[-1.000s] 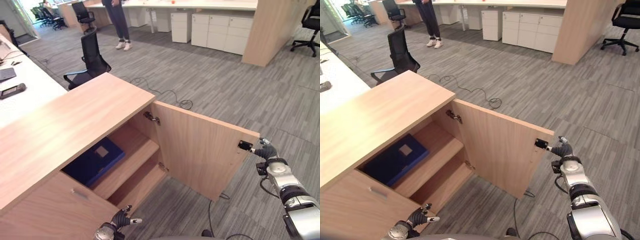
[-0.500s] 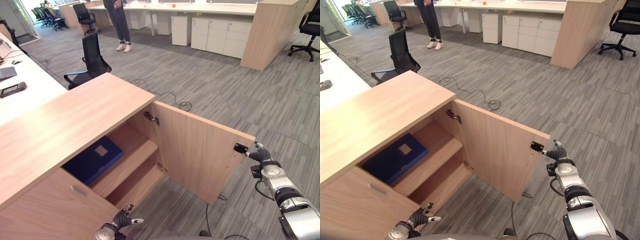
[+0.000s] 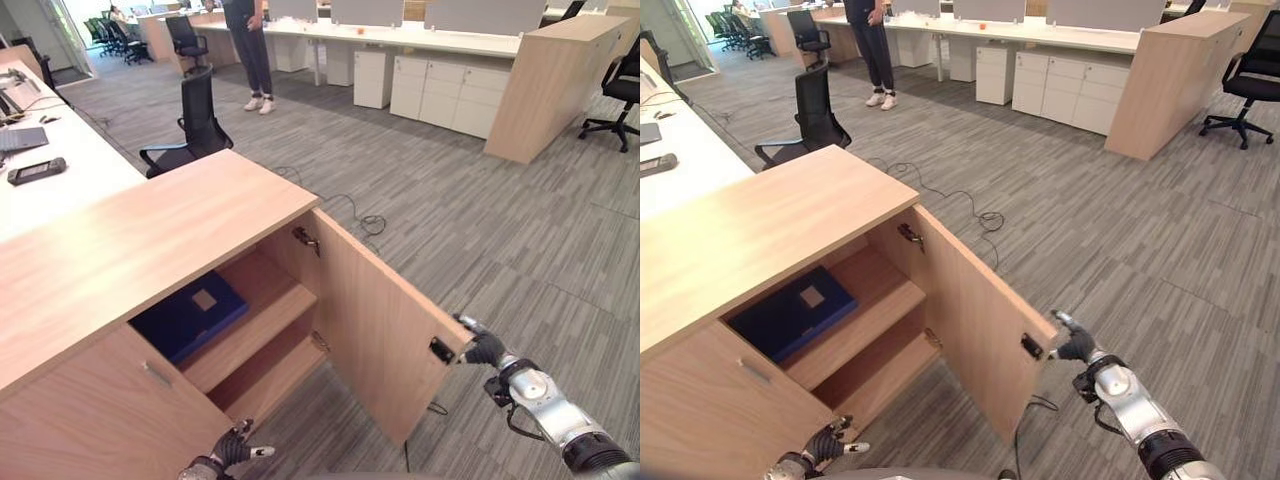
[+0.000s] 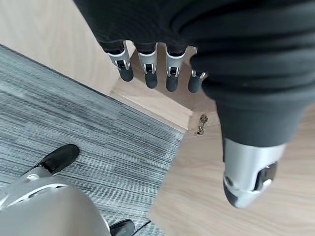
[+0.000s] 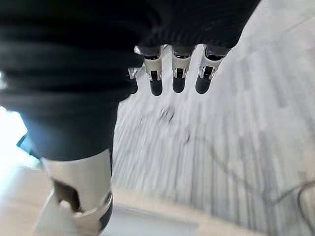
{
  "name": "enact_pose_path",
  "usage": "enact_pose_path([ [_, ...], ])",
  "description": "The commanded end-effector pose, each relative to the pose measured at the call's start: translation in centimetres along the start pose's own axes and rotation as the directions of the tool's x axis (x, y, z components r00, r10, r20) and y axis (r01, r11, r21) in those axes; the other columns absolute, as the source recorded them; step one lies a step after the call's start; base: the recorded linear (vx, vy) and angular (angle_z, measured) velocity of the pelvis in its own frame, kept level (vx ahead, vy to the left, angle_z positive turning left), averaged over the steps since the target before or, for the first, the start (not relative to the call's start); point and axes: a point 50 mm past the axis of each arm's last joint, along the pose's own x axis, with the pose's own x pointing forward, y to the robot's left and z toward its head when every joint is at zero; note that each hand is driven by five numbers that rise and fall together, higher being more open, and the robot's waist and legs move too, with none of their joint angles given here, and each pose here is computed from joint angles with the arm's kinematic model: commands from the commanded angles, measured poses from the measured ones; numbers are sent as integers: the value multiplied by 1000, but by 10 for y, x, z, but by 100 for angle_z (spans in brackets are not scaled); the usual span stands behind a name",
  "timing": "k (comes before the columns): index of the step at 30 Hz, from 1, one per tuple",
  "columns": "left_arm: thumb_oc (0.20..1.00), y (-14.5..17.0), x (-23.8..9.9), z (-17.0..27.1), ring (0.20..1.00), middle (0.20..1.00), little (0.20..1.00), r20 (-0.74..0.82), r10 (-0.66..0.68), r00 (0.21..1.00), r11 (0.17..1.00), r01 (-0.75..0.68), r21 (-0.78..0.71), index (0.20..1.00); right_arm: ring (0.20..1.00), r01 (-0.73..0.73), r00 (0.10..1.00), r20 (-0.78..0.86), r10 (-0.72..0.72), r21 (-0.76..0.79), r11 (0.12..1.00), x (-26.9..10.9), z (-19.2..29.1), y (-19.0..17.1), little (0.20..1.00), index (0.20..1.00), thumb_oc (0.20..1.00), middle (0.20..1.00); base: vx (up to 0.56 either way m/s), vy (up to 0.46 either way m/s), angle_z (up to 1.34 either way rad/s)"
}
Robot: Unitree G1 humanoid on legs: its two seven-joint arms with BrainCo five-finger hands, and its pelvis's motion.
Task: Put the empty folder in the office cabinet
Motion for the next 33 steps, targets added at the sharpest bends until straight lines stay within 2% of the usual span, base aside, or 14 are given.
enact_pose_path([
  [1, 1000, 27, 6, 26, 1000, 1000, 1000, 76, 47, 996, 993, -55, 108, 1000, 1000, -40, 950, 312, 22, 53, 998, 26, 77, 12, 1000, 1000, 1000, 1000, 18, -24, 10],
  [11, 1000, 34, 8, 23, 1000, 1000, 1000, 43, 82, 996, 991, -86, 103, 1000, 1000, -213, 884, 444, 145, 107, 971, 18, 105, 39, 1000, 1000, 1000, 1000, 5, -41, 18],
  [16, 1000, 42, 11, 33, 1000, 1000, 1000, 55, 119, 991, 988, -123, 88, 1000, 1000, -265, 831, 537, 147, 148, 953, 24, 138, 47, 1000, 1000, 1000, 1000, -68, -51, 36],
  [19, 1000, 37, 14, 34, 1000, 1000, 1000, 42, 130, 991, 990, -132, 48, 1000, 1000, -268, 808, 573, 136, 152, 951, 23, 152, 48, 1000, 1000, 1000, 1000, -154, -3, 75],
  [24, 1000, 34, 12, 25, 1000, 1000, 1000, 12, 122, 992, 991, -123, 58, 1000, 1000, -242, 821, 558, 122, 147, 959, 25, 152, 47, 1000, 1000, 1000, 1000, -53, 13, 115],
  [29, 1000, 37, 6, 3, 1000, 1000, 1000, -69, 125, 990, 989, -119, 88, 1000, 1000, -222, 836, 546, 57, 241, 945, 26, 149, 42, 1000, 1000, 1000, 1000, 119, 106, 113],
  [33, 1000, 45, 2, 5, 1000, 1000, 1000, -48, 132, 990, 987, -127, 102, 1000, 1000, -174, 848, 530, -12, 299, 938, 31, 150, 34, 1000, 1000, 1000, 1000, 27, 141, 50],
])
